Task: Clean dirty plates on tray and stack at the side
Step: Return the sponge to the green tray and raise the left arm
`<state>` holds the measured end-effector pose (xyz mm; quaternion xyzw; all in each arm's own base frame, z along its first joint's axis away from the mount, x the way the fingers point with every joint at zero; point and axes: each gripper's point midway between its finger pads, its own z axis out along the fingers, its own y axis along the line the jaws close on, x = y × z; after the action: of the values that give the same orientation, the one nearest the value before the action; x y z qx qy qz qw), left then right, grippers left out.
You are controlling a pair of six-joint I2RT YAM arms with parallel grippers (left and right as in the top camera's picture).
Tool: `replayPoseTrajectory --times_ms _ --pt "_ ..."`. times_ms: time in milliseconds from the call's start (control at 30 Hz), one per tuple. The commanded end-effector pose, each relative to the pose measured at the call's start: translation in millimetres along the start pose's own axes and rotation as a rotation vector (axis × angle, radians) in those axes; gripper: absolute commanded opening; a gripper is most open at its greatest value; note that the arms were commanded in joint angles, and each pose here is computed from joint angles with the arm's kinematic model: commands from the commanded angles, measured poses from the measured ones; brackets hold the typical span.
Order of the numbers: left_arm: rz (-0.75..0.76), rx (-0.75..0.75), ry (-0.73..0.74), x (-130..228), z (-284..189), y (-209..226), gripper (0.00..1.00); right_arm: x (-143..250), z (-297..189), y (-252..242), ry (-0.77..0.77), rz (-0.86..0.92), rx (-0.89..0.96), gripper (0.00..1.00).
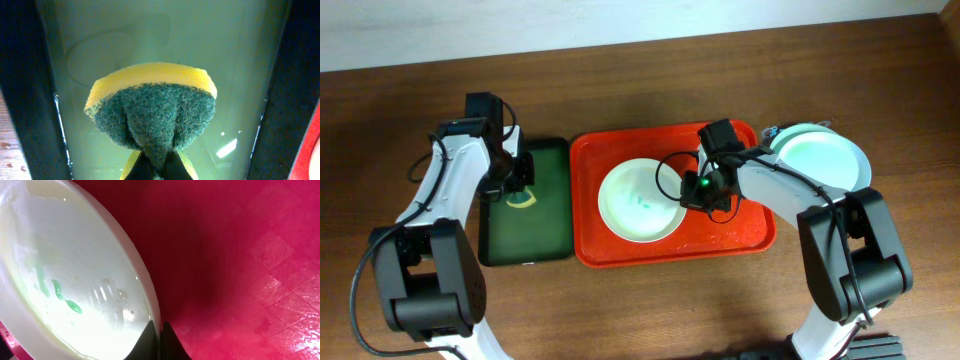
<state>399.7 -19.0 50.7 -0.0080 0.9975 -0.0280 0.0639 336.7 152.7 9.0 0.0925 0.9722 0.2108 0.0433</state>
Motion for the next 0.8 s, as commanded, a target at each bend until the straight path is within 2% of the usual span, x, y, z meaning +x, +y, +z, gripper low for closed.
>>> replayPoseTrajectory --times_ms 0,33,167,233,267,300,333,367,433,500,567,600,767 --pt "0.015 0.020 0.004 2.9 1.8 -2.3 0.00 2.3 2.6 1.3 0.004 -0.010 0.003 0.04" --pt "0.014 0.020 0.004 2.9 1.7 -2.6 0.00 2.2 2.6 1.4 0.004 -0.010 0.003 0.04" --pt "0.013 0.033 0.006 2.9 0.5 -4.7 0.39 2.3 2.6 1.3 0.004 -0.010 0.003 0.04" --pt "-0.003 0.046 -0.001 -1.6 -6.8 -7.4 0.43 2.2 2.6 1.3 0.004 -0.010 0.003 0.05" --pt "-0.027 0.047 -0.026 -11.0 -16.9 -8.1 0.47 2.1 2.5 1.2 0.004 -0.010 0.003 0.12" --pt "-0.035 0.049 -0.058 -22.4 -29.4 -9.3 0.52 2.0 2.5 1.1 0.003 -0.010 0.003 0.14" --pt "-0.037 0.051 -0.091 -33.2 -42.0 -10.4 0.78 2.1 2.5 1.1 0.004 -0.010 0.003 0.20" --pt "-0.038 0.054 -0.129 -45.3 -57.6 -11.7 0.90 2.0 2.5 1.1 0.003 -0.010 0.003 0.24" --pt "-0.044 0.060 -0.206 -66.8 -91.3 -14.1 0.90 -1.2 2.5 -0.3 -0.012 -0.013 0.013 0.37" --pt "-0.087 0.066 -0.276 -83.1 -124.6 -10.2 0.92 -13.5 1.8 -5.9 -0.070 -0.023 0.054 0.42" --pt "-0.134 0.054 -0.329 -93.1 -148.1 1.1 0.95 -23.3 0.6 -10.4 -0.117 -0.030 0.087 0.43" --pt "-0.152 0.051 -0.351 -97.0 -156.7 9.3 0.99 -28.5 -0.4 -13.1 -0.142 -0.033 0.106 0.42" --pt "-0.191 0.038 -0.322 -89.5 -155.3 27.2 0.99 -31.6 -1.1 -17.1 -0.160 -0.034 0.130 0.38"
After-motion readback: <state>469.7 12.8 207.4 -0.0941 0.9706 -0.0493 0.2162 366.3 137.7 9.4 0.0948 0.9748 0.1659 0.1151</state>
